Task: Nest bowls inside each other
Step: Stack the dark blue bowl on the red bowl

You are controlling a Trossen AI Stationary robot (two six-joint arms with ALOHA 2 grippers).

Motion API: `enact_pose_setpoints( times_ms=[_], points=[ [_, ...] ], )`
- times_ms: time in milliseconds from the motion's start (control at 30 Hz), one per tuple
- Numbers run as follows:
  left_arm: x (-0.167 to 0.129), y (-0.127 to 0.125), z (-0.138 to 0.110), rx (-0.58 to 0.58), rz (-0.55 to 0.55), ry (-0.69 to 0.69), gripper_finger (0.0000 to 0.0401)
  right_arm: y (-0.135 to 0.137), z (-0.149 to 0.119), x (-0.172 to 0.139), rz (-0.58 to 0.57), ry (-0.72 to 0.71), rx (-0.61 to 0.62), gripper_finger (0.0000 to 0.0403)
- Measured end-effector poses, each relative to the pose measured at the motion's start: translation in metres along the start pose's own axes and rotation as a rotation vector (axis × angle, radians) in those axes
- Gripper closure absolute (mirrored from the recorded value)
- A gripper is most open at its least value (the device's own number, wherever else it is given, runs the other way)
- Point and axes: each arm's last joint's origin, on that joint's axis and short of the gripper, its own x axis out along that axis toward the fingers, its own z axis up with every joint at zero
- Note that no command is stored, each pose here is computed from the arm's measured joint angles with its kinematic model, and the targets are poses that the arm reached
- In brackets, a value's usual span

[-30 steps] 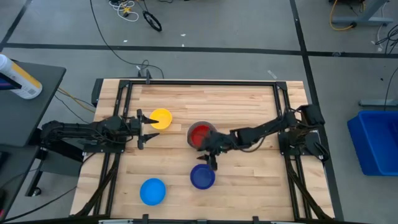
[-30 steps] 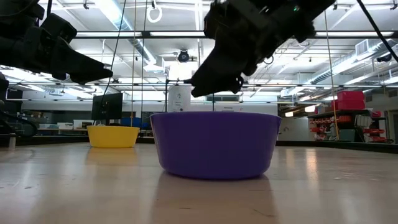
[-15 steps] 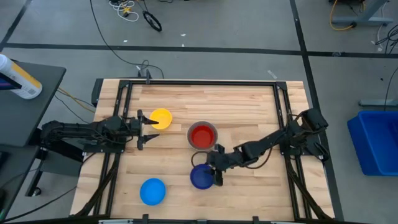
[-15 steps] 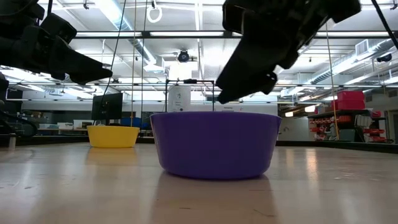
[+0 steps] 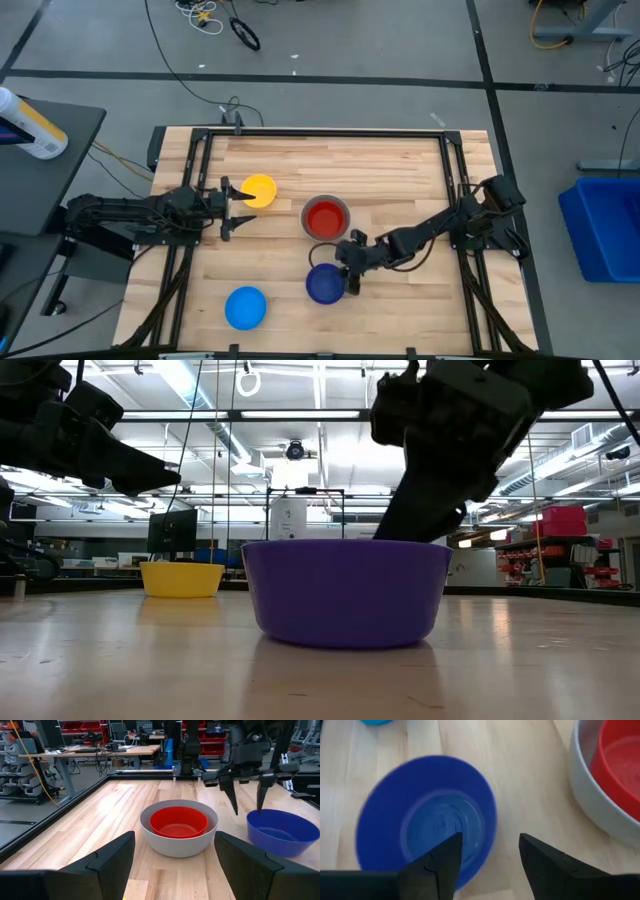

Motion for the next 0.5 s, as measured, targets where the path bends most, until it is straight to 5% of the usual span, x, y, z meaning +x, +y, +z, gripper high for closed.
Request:
enact_pose_setpoints(
  times_ms=[500],
  points=[
    [0.0, 0.0, 0.0, 0.0, 0.0, 0.001, 0.0118, -0.004, -0.006, 0.016, -0.003, 0.018, 0.012, 0.0213]
  ],
)
